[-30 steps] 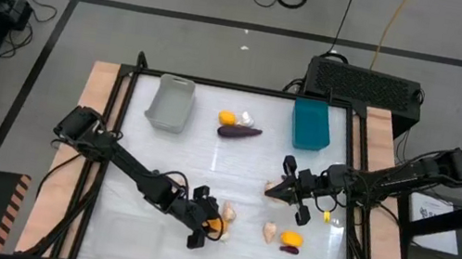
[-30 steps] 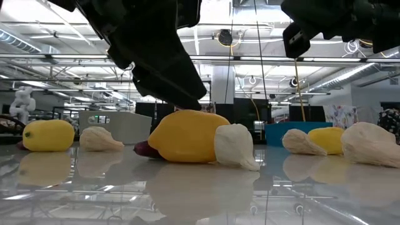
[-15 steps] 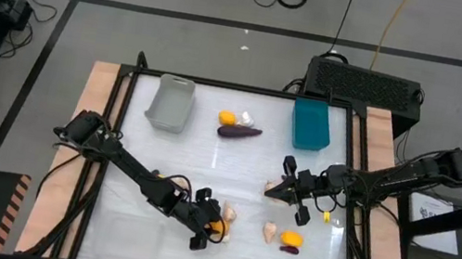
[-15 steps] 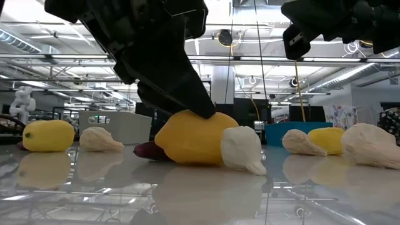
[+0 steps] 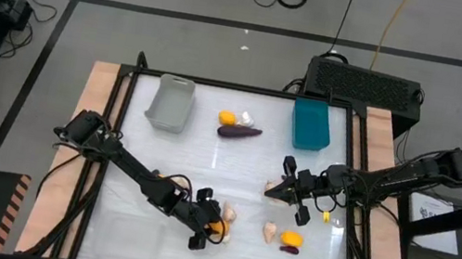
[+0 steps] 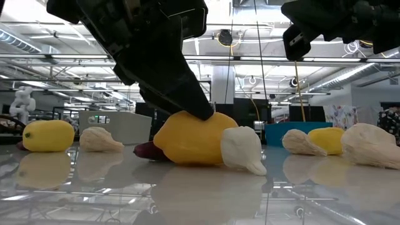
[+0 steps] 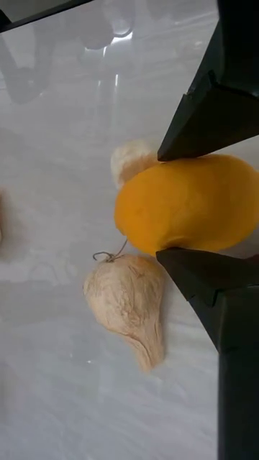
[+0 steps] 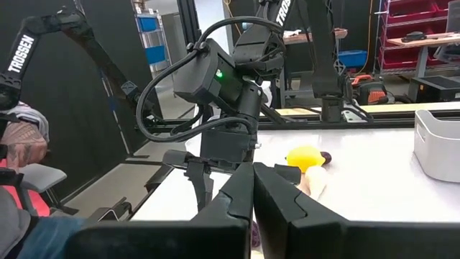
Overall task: Sort produce into baskets
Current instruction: Put the lemon into the gray bin
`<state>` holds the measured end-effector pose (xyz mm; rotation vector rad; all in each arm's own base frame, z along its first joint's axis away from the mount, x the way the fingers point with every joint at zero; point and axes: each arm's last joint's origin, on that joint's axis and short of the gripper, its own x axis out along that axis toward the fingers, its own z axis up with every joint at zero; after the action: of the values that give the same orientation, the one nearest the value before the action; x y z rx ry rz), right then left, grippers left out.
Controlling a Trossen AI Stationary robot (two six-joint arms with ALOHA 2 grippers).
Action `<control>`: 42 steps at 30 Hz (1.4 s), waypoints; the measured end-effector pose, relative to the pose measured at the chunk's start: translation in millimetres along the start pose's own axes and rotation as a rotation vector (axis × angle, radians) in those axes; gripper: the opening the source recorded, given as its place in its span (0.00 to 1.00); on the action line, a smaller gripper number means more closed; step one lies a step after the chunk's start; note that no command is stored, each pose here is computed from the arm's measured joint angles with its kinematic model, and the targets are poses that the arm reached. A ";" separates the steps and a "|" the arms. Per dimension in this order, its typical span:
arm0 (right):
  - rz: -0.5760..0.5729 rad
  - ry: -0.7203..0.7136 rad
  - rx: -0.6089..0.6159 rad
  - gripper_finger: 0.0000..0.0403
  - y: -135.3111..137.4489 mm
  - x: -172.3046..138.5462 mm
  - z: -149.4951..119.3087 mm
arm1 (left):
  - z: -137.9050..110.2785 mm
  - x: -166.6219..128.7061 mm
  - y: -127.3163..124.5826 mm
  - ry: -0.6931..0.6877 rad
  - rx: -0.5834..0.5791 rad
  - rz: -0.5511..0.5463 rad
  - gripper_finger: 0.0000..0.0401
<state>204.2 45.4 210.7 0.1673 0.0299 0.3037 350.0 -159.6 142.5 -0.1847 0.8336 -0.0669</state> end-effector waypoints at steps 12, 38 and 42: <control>-0.003 0.019 0.004 0.01 -0.3 0.0 -1.8 | 2.2 1.4 0.5 -0.057 0.066 0.046 0.54; -0.004 0.026 0.005 0.01 -0.4 0.0 -2.6 | 18.7 -9.9 -5.4 -0.130 0.191 0.025 0.87; -0.004 0.021 0.004 0.01 -0.3 0.0 -2.1 | 19.8 -14.3 -9.2 -0.140 0.191 0.015 0.89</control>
<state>204.2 45.3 208.6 0.1680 0.0518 0.3018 355.2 -164.1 167.7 -0.0030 0.6847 -0.1182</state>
